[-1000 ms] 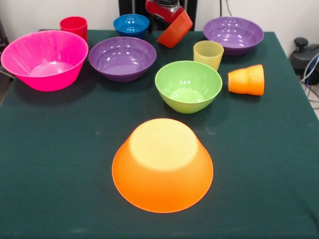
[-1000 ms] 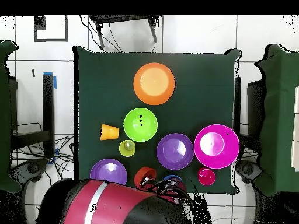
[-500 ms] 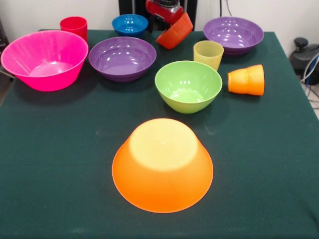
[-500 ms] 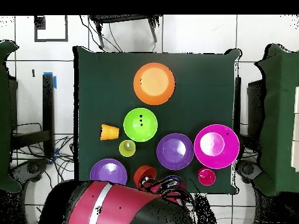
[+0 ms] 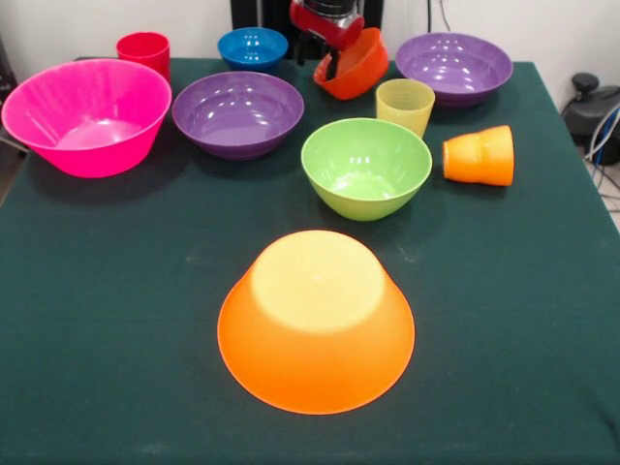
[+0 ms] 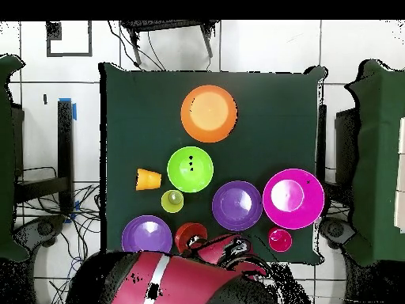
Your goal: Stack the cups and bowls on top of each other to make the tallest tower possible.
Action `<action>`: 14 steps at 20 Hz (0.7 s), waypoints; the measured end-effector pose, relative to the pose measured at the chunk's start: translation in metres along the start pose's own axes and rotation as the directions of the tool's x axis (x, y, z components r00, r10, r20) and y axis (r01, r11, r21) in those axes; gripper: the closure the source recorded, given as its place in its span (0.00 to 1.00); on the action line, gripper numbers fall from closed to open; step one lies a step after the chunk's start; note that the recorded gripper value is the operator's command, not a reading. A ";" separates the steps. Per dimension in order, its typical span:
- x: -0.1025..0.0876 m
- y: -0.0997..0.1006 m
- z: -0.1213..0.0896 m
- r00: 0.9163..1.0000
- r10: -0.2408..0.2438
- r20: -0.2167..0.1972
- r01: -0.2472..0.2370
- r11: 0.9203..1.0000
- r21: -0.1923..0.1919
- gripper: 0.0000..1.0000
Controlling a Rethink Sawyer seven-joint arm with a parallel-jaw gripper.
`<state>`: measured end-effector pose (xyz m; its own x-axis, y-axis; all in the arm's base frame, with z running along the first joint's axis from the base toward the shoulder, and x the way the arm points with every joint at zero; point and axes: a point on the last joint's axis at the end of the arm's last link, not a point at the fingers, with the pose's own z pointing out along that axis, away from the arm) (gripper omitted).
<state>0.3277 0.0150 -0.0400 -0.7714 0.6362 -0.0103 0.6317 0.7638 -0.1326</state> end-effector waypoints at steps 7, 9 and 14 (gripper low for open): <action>-0.005 0.011 -0.005 1.000 0.020 -0.017 -0.020 1.000 0.003 0.00; -0.005 0.013 -0.007 1.000 0.019 -0.020 -0.019 1.000 0.005 0.00; -0.003 0.016 -0.006 0.999 0.014 -0.029 -0.014 1.000 0.009 0.00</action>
<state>0.3402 0.0256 -0.0356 -0.7601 0.6497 0.0167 0.6414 0.7540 -0.1415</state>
